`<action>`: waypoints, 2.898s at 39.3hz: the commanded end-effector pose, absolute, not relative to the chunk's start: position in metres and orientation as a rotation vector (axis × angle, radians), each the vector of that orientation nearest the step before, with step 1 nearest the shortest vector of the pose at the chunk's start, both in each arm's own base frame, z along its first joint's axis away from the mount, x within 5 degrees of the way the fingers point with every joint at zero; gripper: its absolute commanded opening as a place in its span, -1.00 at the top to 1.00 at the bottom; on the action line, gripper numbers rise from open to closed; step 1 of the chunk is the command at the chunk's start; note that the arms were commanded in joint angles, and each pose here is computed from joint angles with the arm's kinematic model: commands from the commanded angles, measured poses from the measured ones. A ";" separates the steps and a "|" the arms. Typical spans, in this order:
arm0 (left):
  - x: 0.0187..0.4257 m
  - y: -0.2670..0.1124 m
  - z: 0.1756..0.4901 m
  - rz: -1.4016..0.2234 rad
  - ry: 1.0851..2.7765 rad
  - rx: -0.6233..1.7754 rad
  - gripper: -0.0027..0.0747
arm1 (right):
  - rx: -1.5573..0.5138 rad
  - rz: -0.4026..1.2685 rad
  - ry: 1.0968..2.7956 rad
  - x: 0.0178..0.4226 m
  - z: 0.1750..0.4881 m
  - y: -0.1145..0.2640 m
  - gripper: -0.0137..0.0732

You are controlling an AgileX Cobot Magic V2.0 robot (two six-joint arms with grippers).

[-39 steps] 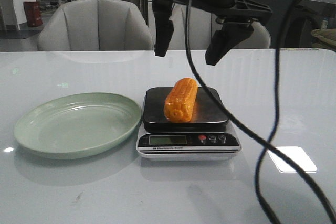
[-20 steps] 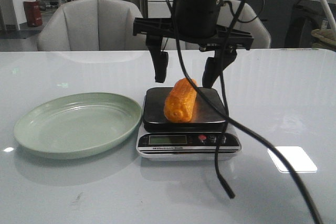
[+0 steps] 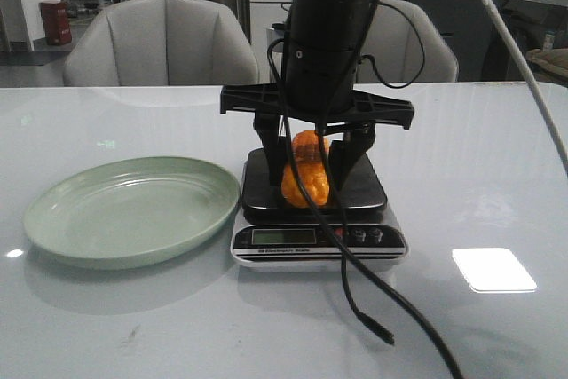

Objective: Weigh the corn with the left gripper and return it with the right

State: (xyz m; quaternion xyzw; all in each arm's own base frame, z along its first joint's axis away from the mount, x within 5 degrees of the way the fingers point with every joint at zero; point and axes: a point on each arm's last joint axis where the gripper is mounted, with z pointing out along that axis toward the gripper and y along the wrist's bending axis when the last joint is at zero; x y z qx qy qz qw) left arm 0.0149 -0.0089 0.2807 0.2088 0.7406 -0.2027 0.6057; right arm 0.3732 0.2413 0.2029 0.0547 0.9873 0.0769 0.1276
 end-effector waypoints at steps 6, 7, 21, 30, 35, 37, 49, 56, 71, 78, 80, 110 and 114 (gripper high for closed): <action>0.011 -0.006 0.295 -0.499 1.599 0.458 0.61 | 0.071 0.399 2.718 0.364 0.259 0.271 0.17; 0.011 -0.006 0.295 -0.499 1.599 0.458 0.61 | 0.052 0.420 2.709 0.360 0.261 0.278 0.17; 0.011 -0.006 0.295 -0.499 1.599 0.458 0.61 | -0.084 0.658 2.608 0.333 0.243 0.347 0.16; 0.011 -0.006 0.295 -0.499 1.599 0.458 0.61 | -0.042 0.771 2.587 0.333 0.227 0.363 -0.16; 0.011 -0.006 0.295 -0.499 1.599 0.458 0.61 | -0.040 0.771 2.588 0.334 0.223 0.365 -0.54; 0.011 -0.006 0.295 -0.499 1.599 0.458 0.61 | -0.039 0.772 2.586 0.334 0.222 0.365 -0.66; 0.011 -0.006 0.295 -0.499 1.599 0.458 0.61 | -0.015 0.806 2.534 0.345 0.253 0.358 -0.68; 0.011 -0.006 0.295 -0.499 1.599 0.458 0.61 | -0.017 0.784 2.542 0.344 0.287 0.339 -0.68; 0.011 -0.006 0.295 -0.499 1.599 0.458 0.61 | -0.527 0.511 2.555 0.320 0.356 0.268 -0.68; 0.011 -0.006 0.295 -0.499 1.599 0.458 0.61 | -0.683 0.428 2.516 0.307 0.388 0.233 -0.68; 0.011 -0.006 0.295 -0.499 1.599 0.458 0.61 | -0.698 0.424 2.490 0.300 0.401 0.224 -0.68; 0.011 -0.006 0.295 -0.499 1.599 0.458 0.61 | -0.628 0.477 2.010 0.160 0.409 0.119 -0.68; 0.011 -0.006 0.295 -0.499 1.599 0.458 0.61 | -0.614 0.471 1.960 0.140 0.397 0.104 -0.68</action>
